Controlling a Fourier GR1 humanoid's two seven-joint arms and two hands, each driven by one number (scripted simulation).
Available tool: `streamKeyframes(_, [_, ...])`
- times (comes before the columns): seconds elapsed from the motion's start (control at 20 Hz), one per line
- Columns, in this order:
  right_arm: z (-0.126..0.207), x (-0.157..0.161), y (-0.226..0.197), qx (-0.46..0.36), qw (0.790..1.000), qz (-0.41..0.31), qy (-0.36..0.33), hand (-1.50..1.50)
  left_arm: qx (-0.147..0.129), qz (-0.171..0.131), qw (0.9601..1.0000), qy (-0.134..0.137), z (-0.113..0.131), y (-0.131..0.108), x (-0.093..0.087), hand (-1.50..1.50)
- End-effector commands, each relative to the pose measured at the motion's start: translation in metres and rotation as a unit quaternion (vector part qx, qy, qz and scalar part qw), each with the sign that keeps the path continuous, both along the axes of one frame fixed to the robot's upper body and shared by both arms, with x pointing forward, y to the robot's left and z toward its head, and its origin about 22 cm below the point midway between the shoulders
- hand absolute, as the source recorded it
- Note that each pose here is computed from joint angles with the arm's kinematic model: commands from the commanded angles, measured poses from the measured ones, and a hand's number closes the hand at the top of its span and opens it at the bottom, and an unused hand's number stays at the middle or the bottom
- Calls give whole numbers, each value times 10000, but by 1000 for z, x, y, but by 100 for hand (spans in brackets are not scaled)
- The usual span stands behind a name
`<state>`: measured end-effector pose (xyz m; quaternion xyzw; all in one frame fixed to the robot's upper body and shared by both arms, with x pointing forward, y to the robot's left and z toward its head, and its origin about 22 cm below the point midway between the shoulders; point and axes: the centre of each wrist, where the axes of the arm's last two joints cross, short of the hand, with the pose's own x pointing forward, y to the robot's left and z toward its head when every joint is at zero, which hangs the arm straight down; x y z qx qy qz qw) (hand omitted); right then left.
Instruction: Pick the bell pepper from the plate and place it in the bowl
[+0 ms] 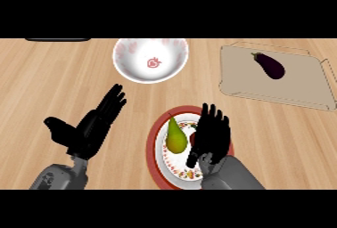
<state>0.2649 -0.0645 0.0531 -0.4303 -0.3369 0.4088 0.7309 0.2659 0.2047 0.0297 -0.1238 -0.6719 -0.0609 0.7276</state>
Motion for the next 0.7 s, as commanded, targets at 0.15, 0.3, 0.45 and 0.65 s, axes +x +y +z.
streamKeyframes(0.15, [-9,13,-2,-373,9938,-973,379,-150,-14,60,10000,-21,-2,-2,-1,0])
streamKeyframes(0.3, [-11,2,16,-479,9941,-946,226,-150,44,-20,9999,-89,10,-8,7,0])
streamKeyframes(0.45, [-22,13,4,-317,9938,-1053,165,-150,6,-41,9999,-132,-11,-5,0,0])
streamKeyframes(0.65, [-43,5,0,-330,9942,-1005,180,-150,-97,-2,10000,14,-7,-17,-7,0])
